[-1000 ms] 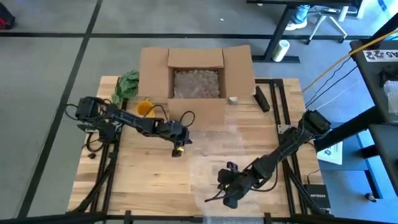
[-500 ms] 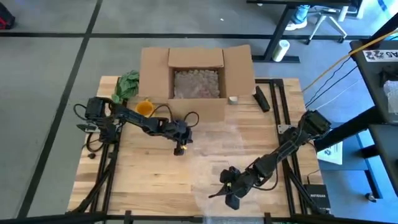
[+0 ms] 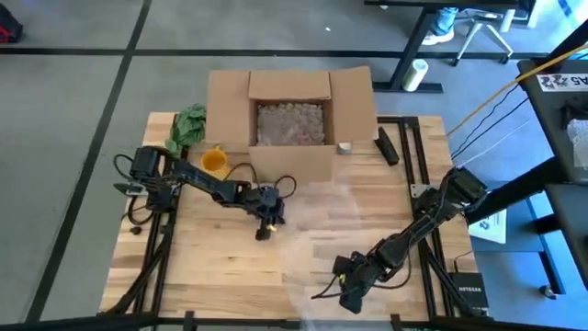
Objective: Wrap mug
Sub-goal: Wrap the yellow mug with the bubble wrap
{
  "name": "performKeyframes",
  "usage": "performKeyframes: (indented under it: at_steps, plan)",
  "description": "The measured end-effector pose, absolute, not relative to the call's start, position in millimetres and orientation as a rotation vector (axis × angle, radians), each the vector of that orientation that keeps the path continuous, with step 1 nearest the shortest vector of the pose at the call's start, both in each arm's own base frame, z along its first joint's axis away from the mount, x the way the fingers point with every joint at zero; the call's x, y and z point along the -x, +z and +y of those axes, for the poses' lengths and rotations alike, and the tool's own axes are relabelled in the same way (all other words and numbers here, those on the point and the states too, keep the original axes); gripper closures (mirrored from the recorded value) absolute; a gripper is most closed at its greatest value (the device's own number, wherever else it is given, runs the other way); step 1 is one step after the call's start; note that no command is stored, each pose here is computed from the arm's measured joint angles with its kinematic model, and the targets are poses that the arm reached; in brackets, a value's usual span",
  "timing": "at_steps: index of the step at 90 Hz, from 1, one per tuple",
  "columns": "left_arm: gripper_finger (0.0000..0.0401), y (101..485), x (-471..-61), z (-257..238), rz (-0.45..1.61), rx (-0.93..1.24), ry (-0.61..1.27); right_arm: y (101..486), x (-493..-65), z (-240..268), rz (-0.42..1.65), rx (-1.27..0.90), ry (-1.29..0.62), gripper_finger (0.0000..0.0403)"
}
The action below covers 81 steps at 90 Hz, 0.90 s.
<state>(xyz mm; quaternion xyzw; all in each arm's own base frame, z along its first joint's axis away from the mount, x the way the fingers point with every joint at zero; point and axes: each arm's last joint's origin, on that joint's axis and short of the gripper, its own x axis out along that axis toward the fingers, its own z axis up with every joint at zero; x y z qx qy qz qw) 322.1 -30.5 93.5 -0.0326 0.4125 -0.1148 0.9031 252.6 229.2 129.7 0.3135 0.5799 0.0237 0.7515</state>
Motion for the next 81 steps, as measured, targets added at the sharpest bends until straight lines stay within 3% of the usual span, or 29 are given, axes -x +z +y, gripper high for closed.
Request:
performKeyframes:
  at_steps: [23, 56, 81]
  plan:
    - [0.0401, 90.8, -319.8, -41.1, 0.882, 0.107, -0.254, 105.0, -254.5, 234.6, 1.349, -0.689, 0.032, 0.0403]
    - [0.0401, 88.8, -312.8, -67.6, 0.933, 0.161, -0.283, 125.0, -227.7, 208.9, 1.381, -0.525, -0.292, 0.0403]
    - [0.0401, 88.8, -303.0, -101.6, 0.978, 0.253, -0.37, 127.6, -233.9, 192.7, 1.317, -0.447, -0.369, 0.0403]
